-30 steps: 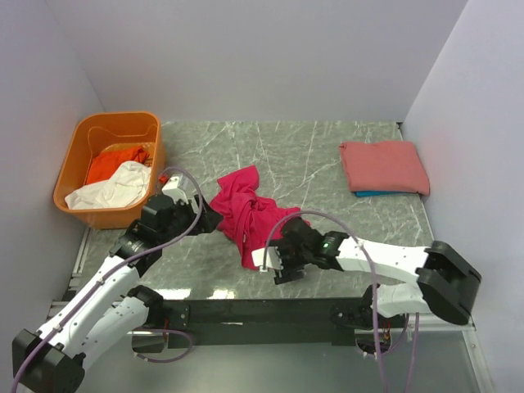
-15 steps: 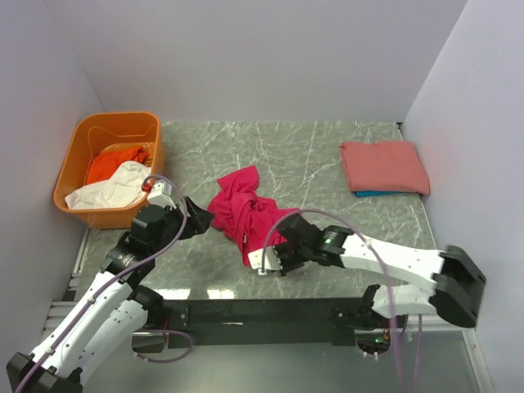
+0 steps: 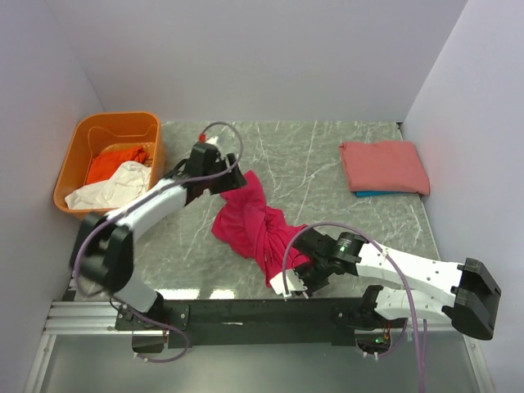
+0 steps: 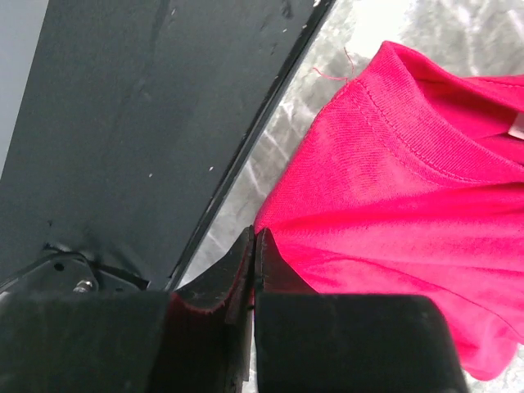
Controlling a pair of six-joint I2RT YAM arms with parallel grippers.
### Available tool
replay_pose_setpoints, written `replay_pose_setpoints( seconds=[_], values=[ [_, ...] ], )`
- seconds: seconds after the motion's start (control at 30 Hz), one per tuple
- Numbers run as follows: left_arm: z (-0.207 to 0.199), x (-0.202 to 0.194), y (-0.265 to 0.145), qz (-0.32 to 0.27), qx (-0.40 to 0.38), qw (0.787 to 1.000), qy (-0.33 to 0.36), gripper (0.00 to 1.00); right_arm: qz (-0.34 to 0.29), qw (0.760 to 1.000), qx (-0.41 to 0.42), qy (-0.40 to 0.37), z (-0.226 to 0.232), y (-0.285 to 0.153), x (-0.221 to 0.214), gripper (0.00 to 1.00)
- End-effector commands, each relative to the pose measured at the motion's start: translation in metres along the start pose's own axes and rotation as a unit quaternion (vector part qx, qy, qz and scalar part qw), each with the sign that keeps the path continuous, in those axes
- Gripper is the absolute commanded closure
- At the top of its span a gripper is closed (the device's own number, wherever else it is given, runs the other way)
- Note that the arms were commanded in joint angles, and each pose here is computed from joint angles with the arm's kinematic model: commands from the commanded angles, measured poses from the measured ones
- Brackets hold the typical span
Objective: Fold and stack the t-shirts
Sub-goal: Flatten the tshirt out
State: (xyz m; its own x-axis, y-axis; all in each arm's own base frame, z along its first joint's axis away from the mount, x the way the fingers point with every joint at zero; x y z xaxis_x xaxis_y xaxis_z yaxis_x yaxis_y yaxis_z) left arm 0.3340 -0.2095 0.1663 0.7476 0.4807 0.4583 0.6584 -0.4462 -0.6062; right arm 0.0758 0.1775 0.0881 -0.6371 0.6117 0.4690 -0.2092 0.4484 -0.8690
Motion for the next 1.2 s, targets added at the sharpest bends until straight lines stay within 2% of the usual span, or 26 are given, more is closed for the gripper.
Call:
replay_pose_setpoints(
  seconds=[0.0,0.07,0.1,0.17,0.2,0.23,0.3,0.33,0.4,0.43,0.53,0.6,0.63,0.7,0.8,0.83,0.87,0.9,0.93,0.97,1.0,1.03,1.07,1.13,1.17],
  values=[
    [-0.021,-0.007,0.025,0.055,-0.005,0.997,0.045,0.32,-0.023,0.999,-0.023,-0.004,-0.006,-0.003,0.01,1.0],
    [-0.03,-0.01,0.034,0.077,0.008,0.995,0.066,0.32,-0.027,0.999,-0.036,-0.006,-0.009,-0.003,0.011,1.0],
    [-0.024,-0.023,0.049,0.098,0.031,0.992,0.071,0.32,-0.026,0.999,-0.034,-0.004,-0.007,-0.001,0.009,1.0],
    [-0.025,-0.021,0.059,0.098,0.072,0.989,0.08,0.33,-0.028,0.999,-0.039,-0.006,-0.008,0.001,0.009,1.0],
    [-0.013,-0.03,0.076,0.108,0.108,0.985,0.082,0.33,-0.028,0.999,-0.038,-0.006,-0.007,0.002,0.008,1.0],
    [-0.025,-0.02,0.082,0.093,0.112,0.986,0.081,0.33,-0.028,0.999,-0.039,-0.005,-0.008,0.002,0.008,1.0],
    [-0.007,-0.026,0.101,0.091,0.172,0.977,0.087,0.33,-0.029,0.999,-0.044,-0.005,-0.01,0.0,0.01,1.0],
    [-0.018,-0.018,0.107,0.078,0.173,0.978,0.086,0.33,-0.031,0.998,-0.046,-0.005,-0.011,0.0,0.01,1.0],
    [-0.002,-0.025,0.122,0.088,0.221,0.967,0.094,0.35,-0.034,0.998,-0.048,-0.004,-0.012,-0.001,0.011,1.0],
    [-0.01,-0.019,0.126,0.077,0.221,0.968,0.094,0.37,-0.034,0.998,-0.049,-0.004,-0.012,-0.001,0.011,1.0],
    [0.0,-0.028,0.139,0.094,0.242,0.96,0.106,0.45,-0.034,0.998,-0.053,-0.003,-0.013,-0.002,0.01,1.0],
    [0.004,-0.034,0.143,0.11,0.238,0.959,0.108,0.58,-0.036,0.997,-0.063,-0.001,-0.015,-0.005,0.01,1.0],
    [0.005,-0.036,0.143,0.115,0.235,0.959,0.111,0.77,-0.036,0.997,-0.069,0.0,-0.016,-0.007,0.011,1.0],
    [-0.001,-0.031,0.14,0.104,0.229,0.961,0.11,1.0,-0.034,0.996,-0.079,0.009,-0.019,-0.01,0.008,1.0],
    [-0.03,-0.004,0.124,0.059,0.198,0.972,0.111,1.0,-0.008,0.99,-0.136,0.03,-0.036,-0.028,-0.002,1.0],
    [-0.046,0.016,0.118,0.027,0.182,0.977,0.11,1.0,0.002,0.985,-0.166,0.04,-0.045,-0.038,-0.006,1.0],
    [-0.063,0.033,0.106,0.004,0.16,0.982,0.104,1.0,0.016,0.977,-0.206,0.049,-0.06,-0.057,-0.01,1.0],
    [-0.07,0.054,0.098,-0.014,0.144,0.985,0.091,1.0,0.032,0.962,-0.255,0.092,-0.073,-0.081,-0.03,1.0],
    [-0.096,0.076,0.088,-0.028,0.096,0.992,0.078,1.0,0.039,0.949,-0.293,0.109,-0.086,-0.101,-0.038,1.0],
    [-0.11,0.092,0.078,-0.037,0.065,0.995,0.066,1.0,0.044,0.93,-0.344,0.121,-0.103,-0.138,-0.042,1.0],
    [-0.126,0.128,0.062,-0.068,0.027,0.996,0.041,1.0,0.064,0.905,-0.388,0.162,-0.109,-0.169,-0.065,1.0],
    [-0.146,0.141,0.053,-0.064,-0.031,0.997,0.032,1.0,0.073,0.888,-0.413,0.188,-0.117,-0.189,-0.077,1.0],
    [-0.152,0.165,0.042,-0.078,-0.065,0.995,0.016,1.0,0.075,0.865,-0.458,0.19,-0.128,-0.228,-0.075,1.0],
    [-0.19,0.19,0.015,-0.087,-0.166,0.982,-0.011,1.0,0.086,0.827,-0.502,0.238,-0.13,-0.271,-0.094,1.0],
    [-0.217,0.203,-0.003,-0.088,-0.248,0.965,-0.001,1.0,0.085,0.804,-0.541,0.23,-0.136,-0.309,-0.084,1.0]
  ],
)
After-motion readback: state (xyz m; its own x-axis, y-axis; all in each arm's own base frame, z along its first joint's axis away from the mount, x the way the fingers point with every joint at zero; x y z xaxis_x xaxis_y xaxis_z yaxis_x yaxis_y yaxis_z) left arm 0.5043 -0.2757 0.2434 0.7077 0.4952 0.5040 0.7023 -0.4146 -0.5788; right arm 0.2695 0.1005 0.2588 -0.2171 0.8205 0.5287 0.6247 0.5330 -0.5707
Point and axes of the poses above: each gripper's point midway between its finger pads, its own y axis out along the fingers, its own z axis along the line the jaws close on, x = y × z, the point moved 3 cm from there along -y, back along the fingers, and after that the axes turned 13 degrees about -y, right-handed, at the moved point
